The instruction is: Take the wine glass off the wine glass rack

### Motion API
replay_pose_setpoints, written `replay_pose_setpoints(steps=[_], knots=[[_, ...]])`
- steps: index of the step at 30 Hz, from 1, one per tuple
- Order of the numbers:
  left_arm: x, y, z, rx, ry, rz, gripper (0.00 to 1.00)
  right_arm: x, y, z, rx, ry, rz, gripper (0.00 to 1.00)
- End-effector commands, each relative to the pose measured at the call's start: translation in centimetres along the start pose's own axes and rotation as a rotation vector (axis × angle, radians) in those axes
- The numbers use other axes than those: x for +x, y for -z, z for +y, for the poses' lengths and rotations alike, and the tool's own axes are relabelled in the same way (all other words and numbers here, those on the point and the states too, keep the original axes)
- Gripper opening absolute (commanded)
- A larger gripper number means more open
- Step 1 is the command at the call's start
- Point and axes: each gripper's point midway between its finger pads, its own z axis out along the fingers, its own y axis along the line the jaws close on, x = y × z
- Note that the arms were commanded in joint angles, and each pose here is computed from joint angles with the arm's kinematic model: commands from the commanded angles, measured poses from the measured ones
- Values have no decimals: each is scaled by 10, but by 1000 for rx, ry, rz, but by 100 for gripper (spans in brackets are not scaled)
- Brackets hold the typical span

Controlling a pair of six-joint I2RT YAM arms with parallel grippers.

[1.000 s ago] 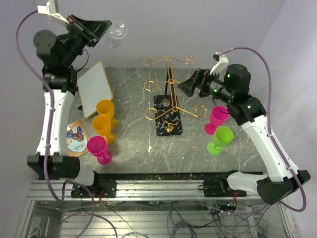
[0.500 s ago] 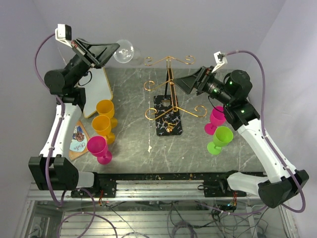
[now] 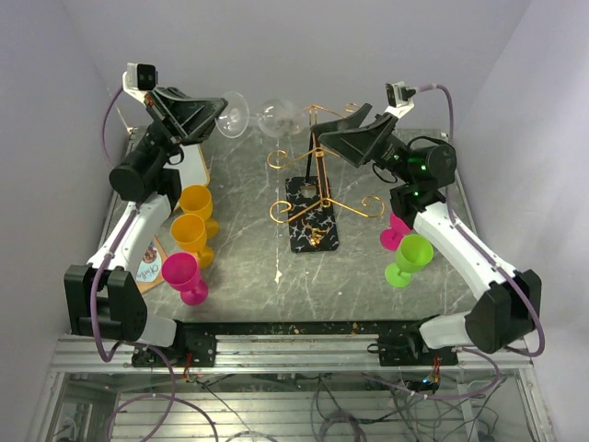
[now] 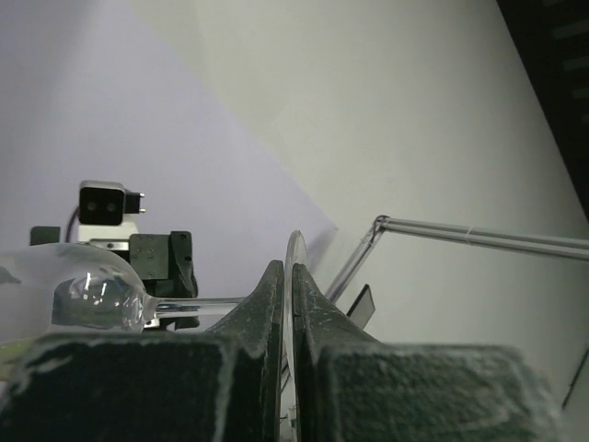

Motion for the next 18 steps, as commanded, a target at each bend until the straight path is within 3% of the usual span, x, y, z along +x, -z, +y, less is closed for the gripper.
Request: replay_pose_setpoints(steps=[1,18], knots=[[30,3,-62,247,29,73,7,-2,5,50,-251,68,9,98],[39,-6,-88,315,60,43,7,-6,22,25,-95,88,-126,95]])
